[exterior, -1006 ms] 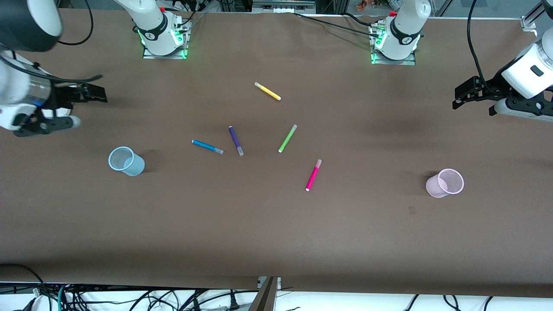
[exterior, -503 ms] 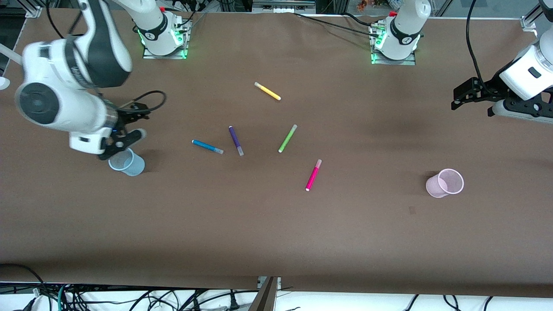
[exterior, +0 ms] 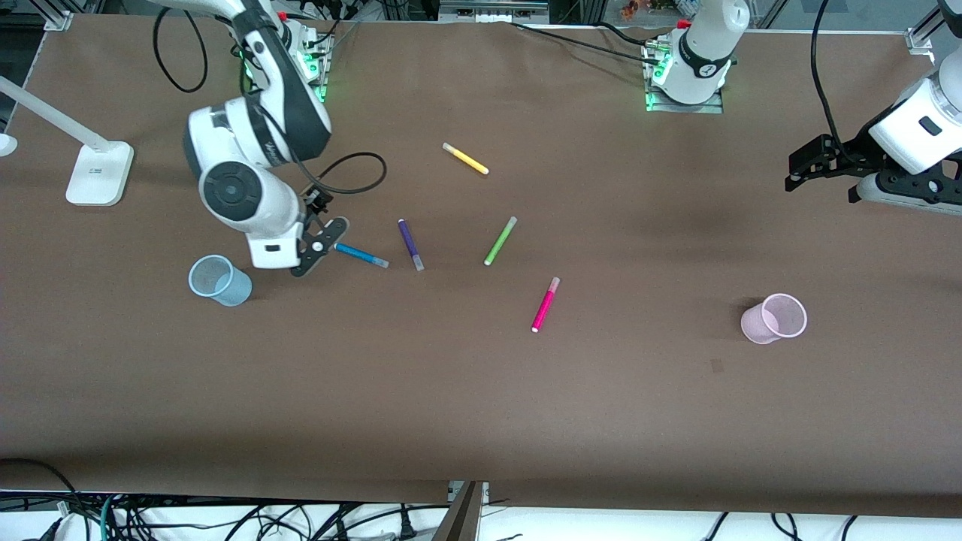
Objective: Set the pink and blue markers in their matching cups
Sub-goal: 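Reach the right gripper down to the blue marker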
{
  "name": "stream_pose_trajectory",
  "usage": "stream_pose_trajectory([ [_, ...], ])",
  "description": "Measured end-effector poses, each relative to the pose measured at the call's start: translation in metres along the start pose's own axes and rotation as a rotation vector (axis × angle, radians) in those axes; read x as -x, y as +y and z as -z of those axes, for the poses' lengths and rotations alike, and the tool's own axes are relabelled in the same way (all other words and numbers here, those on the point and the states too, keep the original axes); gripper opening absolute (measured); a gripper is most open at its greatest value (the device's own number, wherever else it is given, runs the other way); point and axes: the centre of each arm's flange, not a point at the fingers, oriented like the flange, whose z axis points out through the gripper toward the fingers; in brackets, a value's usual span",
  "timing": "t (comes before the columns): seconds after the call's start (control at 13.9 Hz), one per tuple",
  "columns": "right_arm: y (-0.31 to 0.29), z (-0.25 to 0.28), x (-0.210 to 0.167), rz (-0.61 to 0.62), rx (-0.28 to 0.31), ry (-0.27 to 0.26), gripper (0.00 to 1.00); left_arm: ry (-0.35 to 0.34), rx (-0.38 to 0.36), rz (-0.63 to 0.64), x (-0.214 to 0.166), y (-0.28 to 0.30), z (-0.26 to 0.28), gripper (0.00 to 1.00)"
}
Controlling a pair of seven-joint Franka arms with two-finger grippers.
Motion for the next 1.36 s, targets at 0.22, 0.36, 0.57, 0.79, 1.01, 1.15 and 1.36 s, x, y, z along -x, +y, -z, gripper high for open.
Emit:
stream_pose_trajectory([
  [0.22, -0.01, -0.03, -0.025, 0.037, 0.027, 0.02, 1.0, 0.0, 0.0, 0.0, 0.0, 0.0, 0.0, 1.0],
  [0.36, -0.013, -0.05, -0.038, 0.053, 0.046, 0.043, 1.0, 0.0, 0.0, 0.0, 0.0, 0.0, 0.0, 1.0],
  [0.57, -0.012, -0.08, -0.054, 0.066, 0.065, 0.068, 1.0, 0.0, 0.0, 0.0, 0.0, 0.0, 0.0, 1.0],
  [0.79, -0.016, -0.099, -0.065, 0.078, 0.076, 0.077, 1.0, 0.0, 0.0, 0.0, 0.0, 0.0, 0.0, 1.0],
  [1.01, -0.026, -0.111, -0.074, 0.099, 0.084, 0.078, 1.0, 0.001, 0.0, 0.0, 0.0, 0.0, 0.0, 1.0],
  [1.15, -0.032, -0.117, -0.079, 0.109, 0.088, 0.079, 1.0, 0.001, 0.0, 0.0, 0.0, 0.0, 0.0, 1.0],
  [1.36, -0.032, -0.122, -0.083, 0.114, 0.098, 0.096, 1.0, 0.001, 0.0, -0.001, 0.0, 0.0, 0.0, 1.0],
])
